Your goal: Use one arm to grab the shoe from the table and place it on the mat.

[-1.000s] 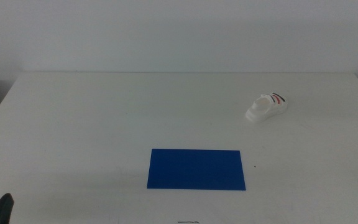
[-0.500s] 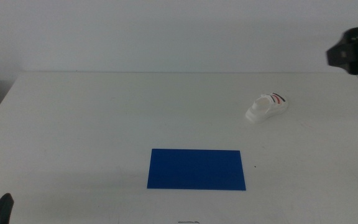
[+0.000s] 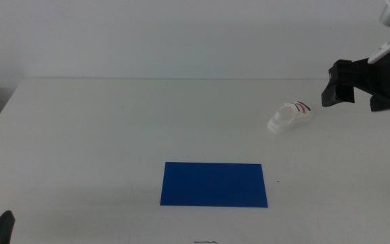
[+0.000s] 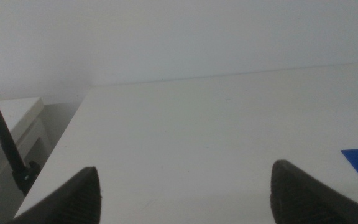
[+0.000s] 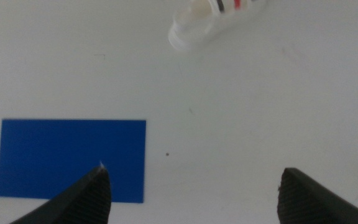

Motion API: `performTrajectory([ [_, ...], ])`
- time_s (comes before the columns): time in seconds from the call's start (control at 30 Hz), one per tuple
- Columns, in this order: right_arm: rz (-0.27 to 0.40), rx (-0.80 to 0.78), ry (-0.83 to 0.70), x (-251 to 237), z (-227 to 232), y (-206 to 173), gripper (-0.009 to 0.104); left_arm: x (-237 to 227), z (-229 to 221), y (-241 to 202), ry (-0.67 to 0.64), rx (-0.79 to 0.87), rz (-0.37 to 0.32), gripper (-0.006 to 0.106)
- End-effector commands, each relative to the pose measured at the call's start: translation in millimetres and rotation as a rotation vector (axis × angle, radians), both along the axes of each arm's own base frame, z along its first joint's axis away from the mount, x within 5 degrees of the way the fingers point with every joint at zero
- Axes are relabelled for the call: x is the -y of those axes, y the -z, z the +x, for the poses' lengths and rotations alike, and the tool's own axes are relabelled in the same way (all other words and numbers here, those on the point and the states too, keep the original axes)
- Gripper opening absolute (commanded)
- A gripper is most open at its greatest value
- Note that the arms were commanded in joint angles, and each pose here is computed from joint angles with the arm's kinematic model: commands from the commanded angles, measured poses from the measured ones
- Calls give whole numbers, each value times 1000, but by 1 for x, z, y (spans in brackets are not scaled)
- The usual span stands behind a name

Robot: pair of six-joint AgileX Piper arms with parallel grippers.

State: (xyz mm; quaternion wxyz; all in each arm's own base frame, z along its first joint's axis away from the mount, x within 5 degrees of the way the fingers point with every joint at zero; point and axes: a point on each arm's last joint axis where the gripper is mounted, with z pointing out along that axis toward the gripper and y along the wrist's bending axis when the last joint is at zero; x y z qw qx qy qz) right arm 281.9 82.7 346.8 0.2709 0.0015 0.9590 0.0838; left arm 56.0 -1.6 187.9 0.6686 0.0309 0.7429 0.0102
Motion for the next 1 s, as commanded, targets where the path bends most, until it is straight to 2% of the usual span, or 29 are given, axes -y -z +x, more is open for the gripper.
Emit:
performTrajectory([
  [0.0,70,57,87,1,-3,-19,94,0,-1,-10,0,105,-26,94],
  [0.17,82,50,136,3,-3,-19,94,0,-1,-10,0,105,-26,94],
  [0.33,20,58,137,7,-3,-19,94,0,-1,-10,0,105,-26,94],
  [0.53,109,92,247,7,2,-22,90,0,-1,-10,0,105,-26,94],
  [0.63,183,69,362,5,11,-16,85,0,-1,-10,0,105,-26,94],
  [0.77,210,3,476,1,30,-1,81,0,-1,-10,0,105,-26,94],
  [0.97,217,-111,586,-11,67,4,80,0,-1,-10,0,105,-26,94],
])
